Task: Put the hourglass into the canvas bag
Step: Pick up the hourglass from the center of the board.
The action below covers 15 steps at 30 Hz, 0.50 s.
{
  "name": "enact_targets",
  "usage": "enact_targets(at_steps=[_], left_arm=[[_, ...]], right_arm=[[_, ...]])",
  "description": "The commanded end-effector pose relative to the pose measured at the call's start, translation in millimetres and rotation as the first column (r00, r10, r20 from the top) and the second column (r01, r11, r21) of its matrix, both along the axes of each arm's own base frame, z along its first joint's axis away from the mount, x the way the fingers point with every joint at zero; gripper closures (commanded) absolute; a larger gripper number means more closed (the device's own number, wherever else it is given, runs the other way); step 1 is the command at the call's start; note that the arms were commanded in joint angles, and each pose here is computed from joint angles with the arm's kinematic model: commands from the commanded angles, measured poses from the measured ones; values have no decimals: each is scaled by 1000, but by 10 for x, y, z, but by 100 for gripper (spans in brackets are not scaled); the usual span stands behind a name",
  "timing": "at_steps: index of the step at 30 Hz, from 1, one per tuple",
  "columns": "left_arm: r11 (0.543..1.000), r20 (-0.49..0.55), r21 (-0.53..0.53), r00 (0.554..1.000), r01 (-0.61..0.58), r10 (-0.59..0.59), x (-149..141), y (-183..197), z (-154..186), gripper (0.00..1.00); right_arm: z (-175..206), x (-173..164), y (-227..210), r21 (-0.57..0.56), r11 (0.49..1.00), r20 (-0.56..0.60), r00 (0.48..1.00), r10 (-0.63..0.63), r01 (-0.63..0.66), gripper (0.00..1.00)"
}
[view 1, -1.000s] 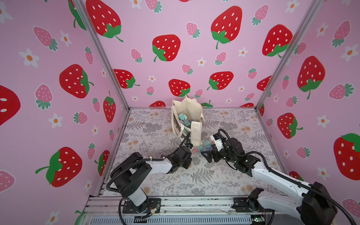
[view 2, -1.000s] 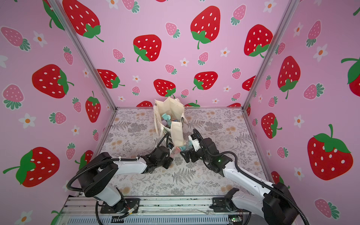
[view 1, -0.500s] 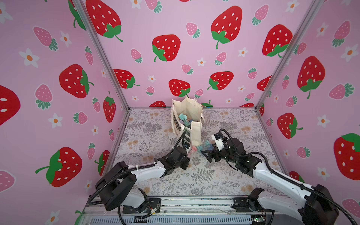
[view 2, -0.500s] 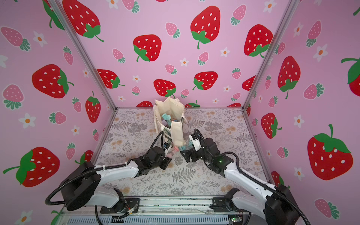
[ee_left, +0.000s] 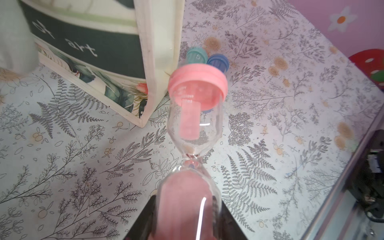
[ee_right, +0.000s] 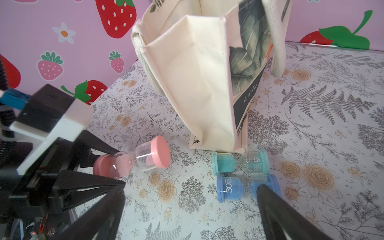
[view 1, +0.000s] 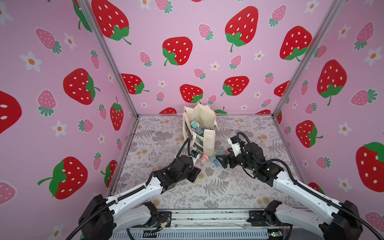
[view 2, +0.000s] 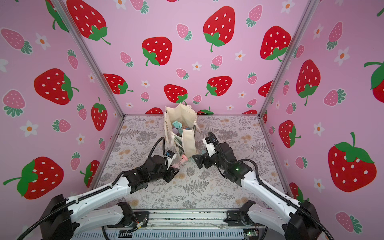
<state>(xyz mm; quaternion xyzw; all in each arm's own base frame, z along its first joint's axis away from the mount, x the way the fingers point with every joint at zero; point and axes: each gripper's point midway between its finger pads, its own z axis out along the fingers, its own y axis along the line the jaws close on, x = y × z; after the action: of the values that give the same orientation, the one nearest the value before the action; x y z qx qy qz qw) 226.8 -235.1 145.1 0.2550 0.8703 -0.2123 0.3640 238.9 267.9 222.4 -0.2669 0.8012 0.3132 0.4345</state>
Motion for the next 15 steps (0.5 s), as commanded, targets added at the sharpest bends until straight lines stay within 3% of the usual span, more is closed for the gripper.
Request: enact_targets(at_steps=[1, 10, 15], left_arm=[[998, 30, -55, 999, 30, -29, -52, -33, 484, 60], [987, 104, -160, 994, -22, 39, 56, -40, 1410, 63], [976, 175, -201, 977, -82, 118, 279, -68, 1877, 65]], right_arm=[[208, 4, -56, 16, 999, 18, 999, -33, 33, 1], [589, 51, -188, 7, 996, 68, 993, -91, 91, 1], [718, 173, -265, -18, 987, 88, 984, -156, 158, 1]])
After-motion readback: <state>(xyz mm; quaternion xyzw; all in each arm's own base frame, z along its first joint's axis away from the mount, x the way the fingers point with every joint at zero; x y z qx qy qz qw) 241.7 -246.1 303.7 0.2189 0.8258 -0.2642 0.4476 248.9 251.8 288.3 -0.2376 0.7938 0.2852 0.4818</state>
